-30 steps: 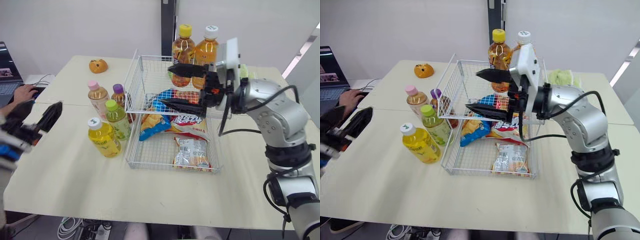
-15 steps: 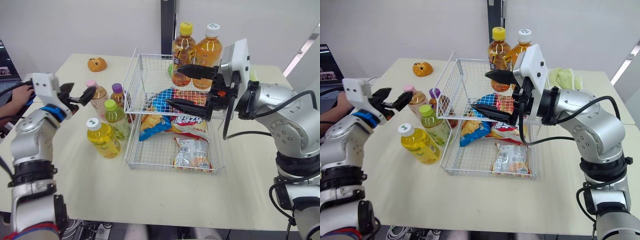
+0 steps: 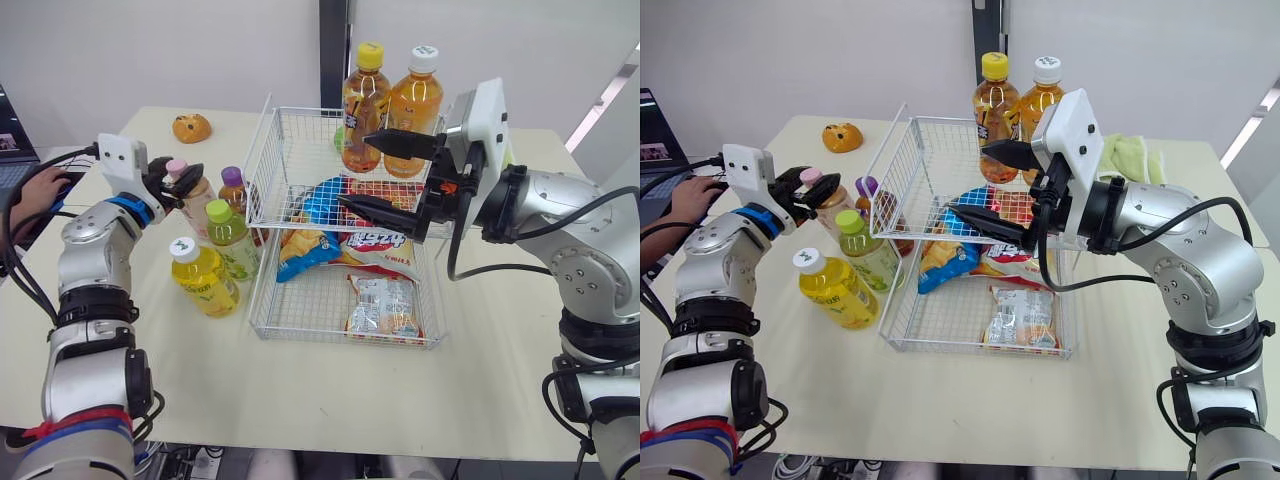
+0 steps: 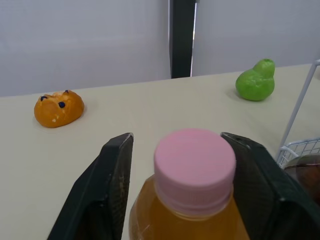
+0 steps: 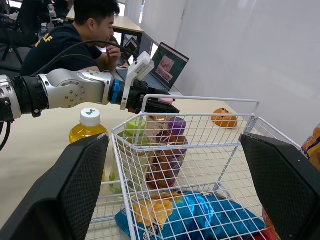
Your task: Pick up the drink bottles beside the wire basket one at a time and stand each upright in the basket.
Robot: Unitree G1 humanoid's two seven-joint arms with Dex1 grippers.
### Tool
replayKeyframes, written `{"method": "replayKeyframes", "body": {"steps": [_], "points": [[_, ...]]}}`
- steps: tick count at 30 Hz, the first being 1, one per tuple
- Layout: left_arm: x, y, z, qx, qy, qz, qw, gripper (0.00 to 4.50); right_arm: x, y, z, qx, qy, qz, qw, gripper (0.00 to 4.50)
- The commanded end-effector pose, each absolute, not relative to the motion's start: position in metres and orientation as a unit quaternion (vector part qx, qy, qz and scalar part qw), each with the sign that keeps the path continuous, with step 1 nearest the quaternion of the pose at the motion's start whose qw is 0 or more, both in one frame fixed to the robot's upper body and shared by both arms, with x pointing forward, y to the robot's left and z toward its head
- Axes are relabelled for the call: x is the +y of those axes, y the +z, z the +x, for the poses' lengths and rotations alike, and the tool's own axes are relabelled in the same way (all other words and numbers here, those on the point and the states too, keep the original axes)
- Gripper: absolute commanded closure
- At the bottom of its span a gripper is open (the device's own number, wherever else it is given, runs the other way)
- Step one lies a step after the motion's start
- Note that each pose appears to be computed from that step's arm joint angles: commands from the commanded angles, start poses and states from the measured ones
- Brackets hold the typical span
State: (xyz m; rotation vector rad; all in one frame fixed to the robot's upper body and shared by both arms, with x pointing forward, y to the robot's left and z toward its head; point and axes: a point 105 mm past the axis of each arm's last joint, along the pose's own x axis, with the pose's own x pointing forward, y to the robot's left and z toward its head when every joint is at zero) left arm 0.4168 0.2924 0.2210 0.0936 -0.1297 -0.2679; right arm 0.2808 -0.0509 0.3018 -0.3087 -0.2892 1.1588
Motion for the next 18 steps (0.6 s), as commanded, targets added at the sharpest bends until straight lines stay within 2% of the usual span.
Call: {"method": "replayKeyframes", "body": {"steps": [1,2,5,9,18], "points": [[0.292,0.229,0.417,-0.076,-0.138,0.054,0.986,2.83,-0.054,0.317,0.273,-0.169,0.535,-0.155,0.813,0.00],[0.293,0.228,0.416,-0.076,-0.138,0.054,0.986,3.11,-0.054,0.317,0.273,-0.170,0.535,-0.155,0.813,0.00],[0.296,0.231,0.414,-0.080,-0.139,0.052,0.986,3.13,-0.054,0.317,0.273,-0.170,0.535,-0.155,0.813,0.00],[0.303,0.260,0.405,-0.108,-0.144,0.058,0.982,3.13,-0.055,0.318,0.274,-0.171,0.532,-0.156,0.814,0.00],[0.297,0.375,0.369,-0.169,-0.212,0.120,0.955,3.13,-0.066,0.326,0.275,-0.181,0.519,-0.151,0.821,0.00]]}}
